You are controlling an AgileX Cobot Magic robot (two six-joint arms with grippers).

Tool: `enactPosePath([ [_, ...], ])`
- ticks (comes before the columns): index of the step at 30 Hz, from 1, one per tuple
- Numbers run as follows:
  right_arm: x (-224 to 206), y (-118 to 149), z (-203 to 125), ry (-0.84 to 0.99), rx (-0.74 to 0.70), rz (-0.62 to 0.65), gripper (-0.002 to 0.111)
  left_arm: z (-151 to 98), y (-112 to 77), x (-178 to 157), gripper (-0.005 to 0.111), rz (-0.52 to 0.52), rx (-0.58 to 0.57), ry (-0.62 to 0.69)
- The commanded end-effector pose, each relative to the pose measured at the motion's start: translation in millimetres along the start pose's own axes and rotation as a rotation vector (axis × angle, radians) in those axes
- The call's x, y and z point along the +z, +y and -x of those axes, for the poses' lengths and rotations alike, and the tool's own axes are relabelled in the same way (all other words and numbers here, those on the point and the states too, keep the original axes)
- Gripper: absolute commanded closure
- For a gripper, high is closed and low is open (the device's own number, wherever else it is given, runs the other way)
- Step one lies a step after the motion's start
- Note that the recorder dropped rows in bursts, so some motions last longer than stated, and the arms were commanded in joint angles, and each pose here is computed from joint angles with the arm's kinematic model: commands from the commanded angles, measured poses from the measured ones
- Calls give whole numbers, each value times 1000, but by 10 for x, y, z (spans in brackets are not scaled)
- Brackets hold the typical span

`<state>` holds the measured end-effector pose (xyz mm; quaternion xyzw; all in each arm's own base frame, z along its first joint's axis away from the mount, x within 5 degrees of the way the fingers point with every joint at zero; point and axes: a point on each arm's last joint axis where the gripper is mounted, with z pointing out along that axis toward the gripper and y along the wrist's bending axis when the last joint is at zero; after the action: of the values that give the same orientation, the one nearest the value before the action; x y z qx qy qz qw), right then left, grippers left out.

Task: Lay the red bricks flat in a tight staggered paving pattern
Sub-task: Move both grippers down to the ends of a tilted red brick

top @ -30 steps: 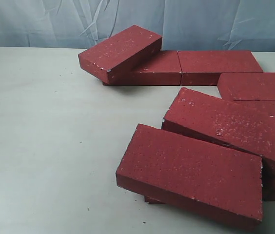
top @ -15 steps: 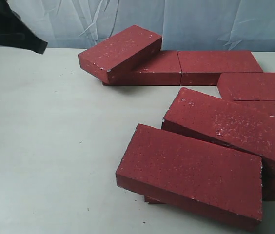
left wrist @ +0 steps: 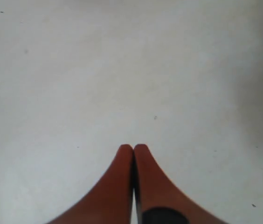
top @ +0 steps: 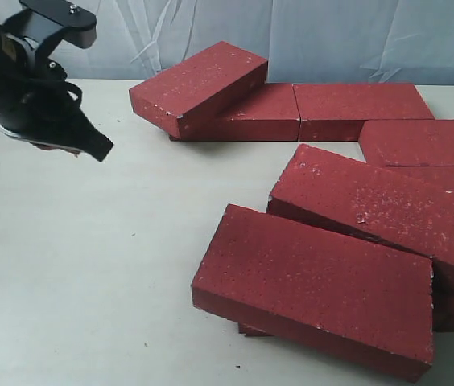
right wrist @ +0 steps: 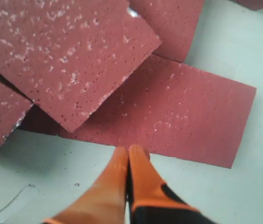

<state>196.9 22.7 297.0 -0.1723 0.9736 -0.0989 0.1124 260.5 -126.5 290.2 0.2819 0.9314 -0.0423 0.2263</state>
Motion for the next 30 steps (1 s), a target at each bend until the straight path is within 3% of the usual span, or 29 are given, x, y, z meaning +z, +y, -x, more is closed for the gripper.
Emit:
enactPosePath([
  [1, 204, -48, 20, 68, -59, -88, 109, 34, -171, 176, 107, -146, 62, 33],
  [4, 333, -129, 84, 92, -44, -114, 109, 97, -227, 298, 107, -162, 87, 1],
  [7, 530, -254, 113, 125, 45, -48, 109, 183, -240, 420, 107, -151, 81, -48],
  [13, 818, -496, 118, 149, 212, 17, 109, 419, -361, 683, 107, -187, 103, -8],
  [30, 1197, -447, 300, 126, 262, 99, 109, 1004, -832, 1386, 107, -295, 136, -10],
])
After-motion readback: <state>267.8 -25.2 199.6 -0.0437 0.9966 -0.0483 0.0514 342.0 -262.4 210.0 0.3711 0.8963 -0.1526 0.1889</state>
